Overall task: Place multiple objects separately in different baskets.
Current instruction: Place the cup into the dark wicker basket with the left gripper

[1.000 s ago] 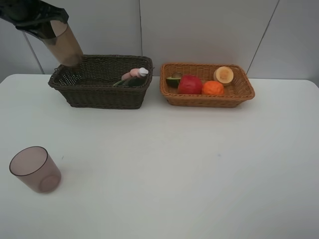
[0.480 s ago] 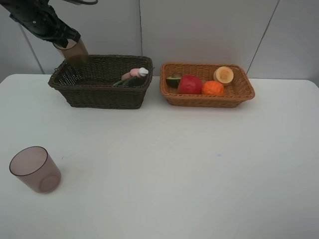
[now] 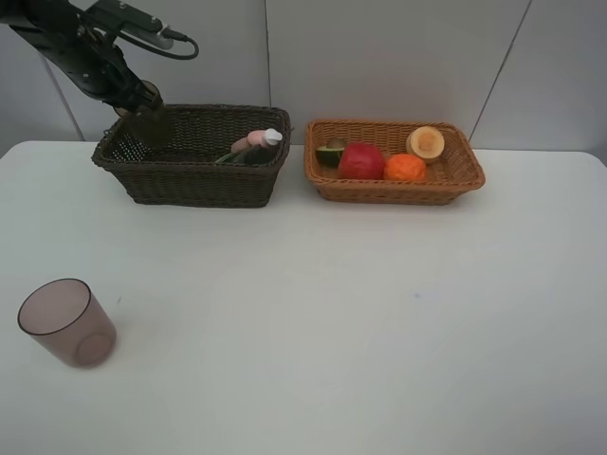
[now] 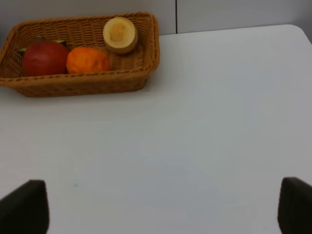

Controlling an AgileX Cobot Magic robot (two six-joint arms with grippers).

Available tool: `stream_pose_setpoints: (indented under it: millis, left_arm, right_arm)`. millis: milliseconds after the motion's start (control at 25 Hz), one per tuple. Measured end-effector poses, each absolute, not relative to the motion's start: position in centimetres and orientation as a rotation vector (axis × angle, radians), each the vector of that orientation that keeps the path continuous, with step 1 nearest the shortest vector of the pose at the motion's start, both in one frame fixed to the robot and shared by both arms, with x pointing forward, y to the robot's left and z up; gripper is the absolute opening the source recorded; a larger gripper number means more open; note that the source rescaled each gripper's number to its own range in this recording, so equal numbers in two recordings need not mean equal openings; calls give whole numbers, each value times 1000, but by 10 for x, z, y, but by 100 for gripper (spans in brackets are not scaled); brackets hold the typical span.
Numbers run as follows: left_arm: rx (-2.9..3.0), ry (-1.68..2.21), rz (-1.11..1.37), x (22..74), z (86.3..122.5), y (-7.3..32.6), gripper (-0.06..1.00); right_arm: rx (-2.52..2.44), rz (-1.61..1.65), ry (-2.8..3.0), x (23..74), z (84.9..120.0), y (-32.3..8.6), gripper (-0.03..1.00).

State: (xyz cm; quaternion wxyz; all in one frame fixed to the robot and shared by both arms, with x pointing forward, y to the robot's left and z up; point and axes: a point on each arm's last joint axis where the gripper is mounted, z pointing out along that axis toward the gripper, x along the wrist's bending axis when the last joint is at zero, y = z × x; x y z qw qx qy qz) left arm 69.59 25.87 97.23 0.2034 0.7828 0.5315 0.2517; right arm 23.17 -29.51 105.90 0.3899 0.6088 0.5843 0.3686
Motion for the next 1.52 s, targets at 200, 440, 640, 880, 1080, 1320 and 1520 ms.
stream_pose_setpoints:
  millis: [200,440,640,880,1080,1320,1520]
  left_arm:
    - [2204,1495,682,698,960,259,4]
    - [2201,1492,687,698,961,259,4]
    - [2204,1494,684,698,961,259,4]
    - [2225,1469,691,698,961,259,41]
    - [2228,1468,691,698,960,259,84]
    - [2235,1465,689,697,960,259,90]
    - [2262,1459,676,696,959,259,90]
  right_arm:
    - [1547,937,1485,232,1059,-295,98]
    - [1547,937,1485,232,1059,-295,98]
    - [1548,938,1485,232,1059,-295,98]
    - [1548,938,1485,232,1059,-295,98]
    - [1548,938,1485,232,1059,-295,98]
    - [1547,937,1485,232,1059,-295,98]
    - [1547,937,1485,232,1059,-295,98]
